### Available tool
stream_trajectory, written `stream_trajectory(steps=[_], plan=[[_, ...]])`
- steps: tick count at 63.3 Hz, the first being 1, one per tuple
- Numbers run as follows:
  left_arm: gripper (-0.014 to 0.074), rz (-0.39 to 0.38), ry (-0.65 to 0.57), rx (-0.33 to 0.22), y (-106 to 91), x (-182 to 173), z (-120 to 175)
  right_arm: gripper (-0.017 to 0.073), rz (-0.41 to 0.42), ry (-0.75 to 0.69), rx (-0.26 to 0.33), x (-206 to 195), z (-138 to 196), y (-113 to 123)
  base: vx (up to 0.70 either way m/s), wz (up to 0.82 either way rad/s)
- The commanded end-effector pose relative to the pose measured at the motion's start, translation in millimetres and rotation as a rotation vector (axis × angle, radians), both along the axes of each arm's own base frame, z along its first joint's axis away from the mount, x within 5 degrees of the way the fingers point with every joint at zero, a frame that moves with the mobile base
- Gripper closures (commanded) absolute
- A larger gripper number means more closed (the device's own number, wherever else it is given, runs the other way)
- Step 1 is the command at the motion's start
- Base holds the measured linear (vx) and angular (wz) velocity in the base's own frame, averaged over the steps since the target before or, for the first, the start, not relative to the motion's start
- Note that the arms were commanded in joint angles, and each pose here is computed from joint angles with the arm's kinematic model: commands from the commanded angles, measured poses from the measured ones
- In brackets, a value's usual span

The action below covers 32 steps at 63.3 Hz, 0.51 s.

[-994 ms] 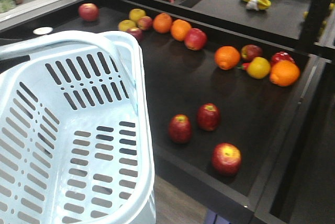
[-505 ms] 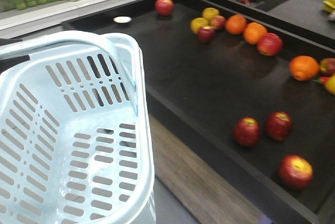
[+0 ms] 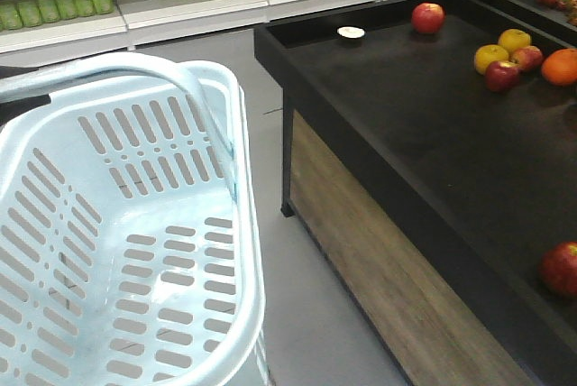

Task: Pick three apples into basket with both arms
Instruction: 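Drive the base across the floor carrying the basket in the left gripper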

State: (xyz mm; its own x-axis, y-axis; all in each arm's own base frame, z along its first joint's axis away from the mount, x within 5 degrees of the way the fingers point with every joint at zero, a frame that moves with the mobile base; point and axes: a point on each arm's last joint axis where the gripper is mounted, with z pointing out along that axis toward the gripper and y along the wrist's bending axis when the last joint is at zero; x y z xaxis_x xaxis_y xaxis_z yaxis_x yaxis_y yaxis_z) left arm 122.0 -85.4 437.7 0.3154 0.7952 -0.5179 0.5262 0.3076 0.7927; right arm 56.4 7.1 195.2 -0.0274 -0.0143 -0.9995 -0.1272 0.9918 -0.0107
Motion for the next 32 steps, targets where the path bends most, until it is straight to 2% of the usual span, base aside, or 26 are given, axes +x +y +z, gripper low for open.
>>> stream_trajectory(steps=[1,32], plan=[[0.0601,-0.008,-0.102,-0.097,0.4,-2.6,20.0,0.0568,0.001,-0.076,-0.004,-0.3,3.1,0.1,-0.02,0.40],[0.0601,-0.008,-0.101,-0.098,0.4,-2.6,20.0,0.0568,0.001,-0.076,-0.004,-0.3,3.1,0.1,0.00,0.35]])
